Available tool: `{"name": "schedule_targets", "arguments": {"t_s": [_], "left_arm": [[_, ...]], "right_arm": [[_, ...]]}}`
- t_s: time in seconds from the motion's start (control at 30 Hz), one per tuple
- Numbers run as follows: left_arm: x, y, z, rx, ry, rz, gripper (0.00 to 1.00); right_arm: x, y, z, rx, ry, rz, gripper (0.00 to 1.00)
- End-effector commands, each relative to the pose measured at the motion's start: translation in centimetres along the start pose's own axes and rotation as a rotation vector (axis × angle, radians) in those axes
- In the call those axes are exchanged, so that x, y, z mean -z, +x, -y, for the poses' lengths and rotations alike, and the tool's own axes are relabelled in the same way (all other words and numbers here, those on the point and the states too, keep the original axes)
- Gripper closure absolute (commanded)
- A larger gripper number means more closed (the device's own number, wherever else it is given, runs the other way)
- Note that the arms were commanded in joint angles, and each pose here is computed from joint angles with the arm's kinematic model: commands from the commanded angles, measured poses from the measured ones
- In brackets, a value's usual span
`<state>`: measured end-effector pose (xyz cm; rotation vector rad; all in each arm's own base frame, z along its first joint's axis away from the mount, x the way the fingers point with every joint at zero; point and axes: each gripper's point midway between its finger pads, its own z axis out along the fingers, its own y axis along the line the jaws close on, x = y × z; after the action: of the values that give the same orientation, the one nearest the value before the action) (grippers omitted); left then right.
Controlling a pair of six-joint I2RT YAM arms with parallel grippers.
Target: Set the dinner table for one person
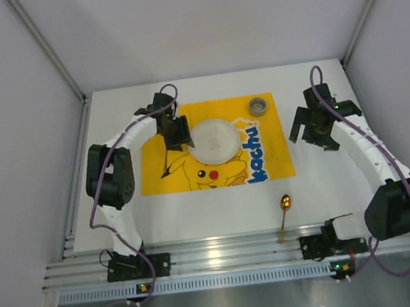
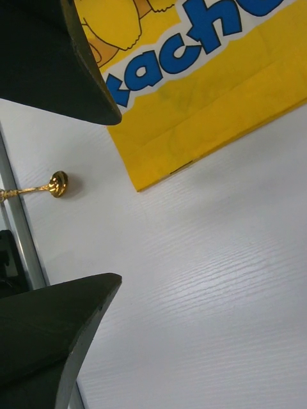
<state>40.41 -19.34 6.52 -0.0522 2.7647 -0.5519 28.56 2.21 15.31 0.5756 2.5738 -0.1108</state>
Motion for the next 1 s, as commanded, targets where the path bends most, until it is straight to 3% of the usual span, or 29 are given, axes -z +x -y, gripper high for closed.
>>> {"name": "schedule_targets", "arguments": {"t_s": [0.0, 0.07, 0.17, 0.23, 0.27, 0.3, 0.33, 0.37, 0.4, 0.43, 0.47, 0.57, 0.73, 0.97], "left_arm": [[5.2, -2.5, 1.6, 0.026, 0.015, 0.185, 0.45], [7.4, -3.2, 1.8, 0.02, -0.003, 0.249, 0.45], [12.6, -4.5, 2.7, -0.001, -0.002, 0.38, 0.45], [16.7, -6.1, 3.5, -0.027, 0.019, 0.572, 0.46], [20.8, -6.9, 4.0, -0.063, 0.035, 0.727, 0.44], [18.3, -4.8, 2.2, -0.069, 0.018, 0.723, 0.39], [20.7, -6.9, 3.2, -0.027, 0.101, 0.932, 0.27], [18.6, -3.8, 0.0, 0.076, 0.064, 0.947, 0.02], [18.8, -3.5, -3.1, 0.229, -0.014, 1.033, 0.02], [18.7, -2.7, -4.3, 0.309, -0.003, 1.056, 0.02], [18.7, -1.6, -4.9, 0.305, 0.027, 1.093, 0.02], [18.7, 0.0, -5.9, 0.217, -0.053, 1.07, 0.01], [18.2, 3.9, -13.6, 0.115, -0.524, 0.96, 0.02], [14.8, 6.1, -16.5, -0.035, -0.629, 0.873, 0.01]], "right_arm": [[1.0, -0.6, -0.4, 0.021, -0.062, 0.039, 0.0], [2.6, -1.0, -1.7, 0.035, -0.147, 0.045, 0.0], [8.6, -4.8, -4.8, 0.03, -0.347, 0.211, 0.0], [12.6, -7.3, -6.4, 0.014, -0.488, 0.354, 0.0], [13.4, -7.4, -6.4, -0.013, -0.521, 0.394, 0.0], [13.3, -7.5, -6.5, -0.035, -0.541, 0.419, 0.0], [14.1, -8.3, -7.5, -0.135, -0.625, 0.45, 0.0], [12.2, -6.8, -7.4, -0.184, -0.628, 0.405, 0.0], [11.9, -6.9, -8.0, -0.223, -0.665, 0.406, 0.0], [11.5, -5.8, -8.9, -0.245, -0.732, 0.325, 0.0], [9.6, -4.4, -9.6, -0.245, -0.742, 0.24, 0.0], [9.1, -2.5, -10.9, -0.135, -0.814, 0.15, 0.0], [8.0, -1.3, -9.7, -0.013, -0.729, 0.139, 0.0], [8.1, 0.1, -9.7, 0.004, -0.75, 0.105, 0.0]]}}
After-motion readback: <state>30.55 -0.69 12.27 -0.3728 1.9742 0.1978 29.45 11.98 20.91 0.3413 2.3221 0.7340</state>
